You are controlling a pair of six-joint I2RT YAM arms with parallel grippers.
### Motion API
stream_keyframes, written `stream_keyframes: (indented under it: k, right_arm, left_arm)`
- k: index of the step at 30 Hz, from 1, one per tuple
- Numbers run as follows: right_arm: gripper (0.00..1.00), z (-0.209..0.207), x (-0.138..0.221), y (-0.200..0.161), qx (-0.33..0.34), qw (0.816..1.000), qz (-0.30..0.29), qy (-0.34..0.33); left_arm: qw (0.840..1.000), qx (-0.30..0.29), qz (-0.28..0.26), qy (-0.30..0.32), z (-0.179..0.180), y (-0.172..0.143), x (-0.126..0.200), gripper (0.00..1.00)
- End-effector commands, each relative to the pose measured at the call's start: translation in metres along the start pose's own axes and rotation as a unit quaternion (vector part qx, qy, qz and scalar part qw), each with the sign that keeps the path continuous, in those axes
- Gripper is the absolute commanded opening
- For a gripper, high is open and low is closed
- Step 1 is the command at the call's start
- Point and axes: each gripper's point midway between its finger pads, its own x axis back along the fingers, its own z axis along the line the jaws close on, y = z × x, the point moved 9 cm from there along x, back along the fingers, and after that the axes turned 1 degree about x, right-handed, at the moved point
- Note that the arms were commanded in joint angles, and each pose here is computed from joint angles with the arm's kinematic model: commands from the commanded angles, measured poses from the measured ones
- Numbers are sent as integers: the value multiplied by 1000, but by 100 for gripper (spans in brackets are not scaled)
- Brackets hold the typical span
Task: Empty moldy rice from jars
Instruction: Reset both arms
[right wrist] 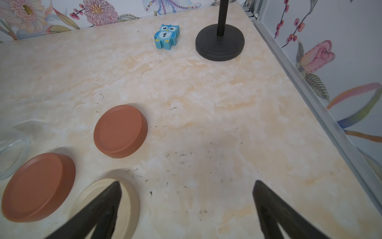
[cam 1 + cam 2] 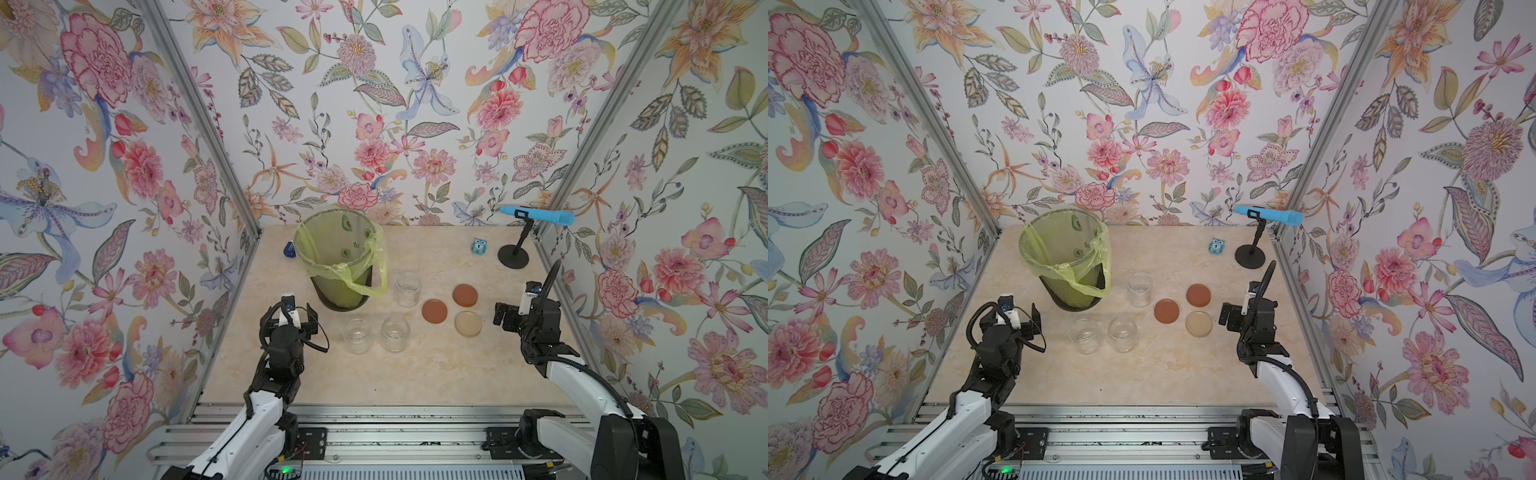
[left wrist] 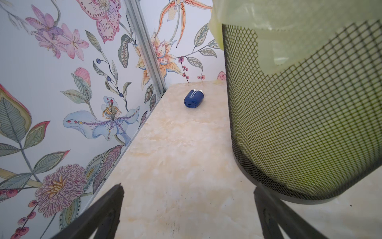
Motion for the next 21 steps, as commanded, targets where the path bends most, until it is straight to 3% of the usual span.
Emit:
stream_keyframes:
  k: [1, 13, 21]
  right_arm:
    - [100, -3, -4, 3, 12, 999, -38, 4]
    - [100, -12, -27, 4, -1, 995, -95, -31]
    - [100, -8, -45, 11, 21, 993, -114, -34]
  left_arm:
    - [999, 2, -48, -12, 0, 2, 0, 100]
    - [997, -9, -51, -63, -5, -11, -27, 100]
    - [995, -24, -70, -62, -2, -7, -47, 100]
